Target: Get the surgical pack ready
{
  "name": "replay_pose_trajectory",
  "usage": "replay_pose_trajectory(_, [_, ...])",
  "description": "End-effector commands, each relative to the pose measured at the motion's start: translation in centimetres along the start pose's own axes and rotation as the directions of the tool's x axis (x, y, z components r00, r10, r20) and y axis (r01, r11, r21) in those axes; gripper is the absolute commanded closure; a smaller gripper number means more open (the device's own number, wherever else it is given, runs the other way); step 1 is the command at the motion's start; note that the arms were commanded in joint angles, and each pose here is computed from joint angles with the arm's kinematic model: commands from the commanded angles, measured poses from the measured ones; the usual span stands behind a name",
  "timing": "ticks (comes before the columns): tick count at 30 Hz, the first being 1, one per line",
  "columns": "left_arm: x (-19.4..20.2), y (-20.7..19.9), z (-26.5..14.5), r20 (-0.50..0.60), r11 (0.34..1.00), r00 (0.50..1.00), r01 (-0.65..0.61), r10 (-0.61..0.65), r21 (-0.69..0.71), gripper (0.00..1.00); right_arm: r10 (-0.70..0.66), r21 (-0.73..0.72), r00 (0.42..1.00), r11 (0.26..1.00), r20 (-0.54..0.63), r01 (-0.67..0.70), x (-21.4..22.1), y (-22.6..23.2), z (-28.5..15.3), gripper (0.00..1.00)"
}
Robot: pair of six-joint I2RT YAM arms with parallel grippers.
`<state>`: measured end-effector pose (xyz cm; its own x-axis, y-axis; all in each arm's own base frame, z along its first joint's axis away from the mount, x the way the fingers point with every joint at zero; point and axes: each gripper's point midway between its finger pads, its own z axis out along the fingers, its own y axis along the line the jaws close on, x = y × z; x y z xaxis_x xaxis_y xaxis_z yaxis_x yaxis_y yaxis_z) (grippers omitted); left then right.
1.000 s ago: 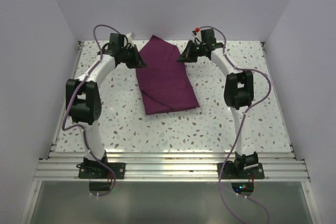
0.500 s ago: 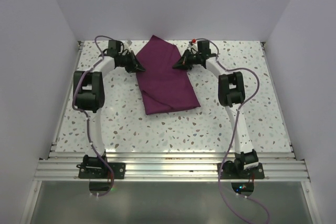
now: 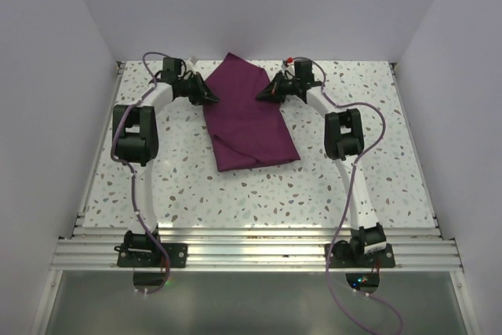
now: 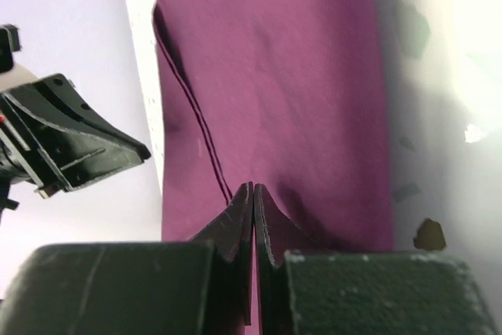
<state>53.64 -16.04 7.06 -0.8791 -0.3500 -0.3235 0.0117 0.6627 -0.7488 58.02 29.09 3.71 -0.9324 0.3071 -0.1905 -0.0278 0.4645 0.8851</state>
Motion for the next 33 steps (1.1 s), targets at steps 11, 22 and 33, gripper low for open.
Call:
replay_pose_trajectory(11, [-3.8, 2.3, 0.4, 0.090, 0.996, 0.992, 0.091, -0.092, 0.020, 0.85, -0.050, -0.106, 0.979, 0.992, 0.196, 0.072, -5.6, 5.7, -0.4, 1.00])
replay_pose_trajectory(22, [-2.8, 6.1, 3.8, 0.026, 0.980, 0.980, 0.197, -0.196, -0.016, 0.83, 0.075, -0.001, 0.980, 0.997, 0.184, -0.076, -4.6, -2.1, 2.5, 1.00])
replay_pose_trajectory(33, [-7.0, 0.7, 0.4, 0.152, 0.994, 0.984, 0.083, -0.094, 0.077, 0.71, -0.072, -0.119, 0.940, 0.986, 0.333, 0.118, -9.1, 7.7, -1.6, 1.00])
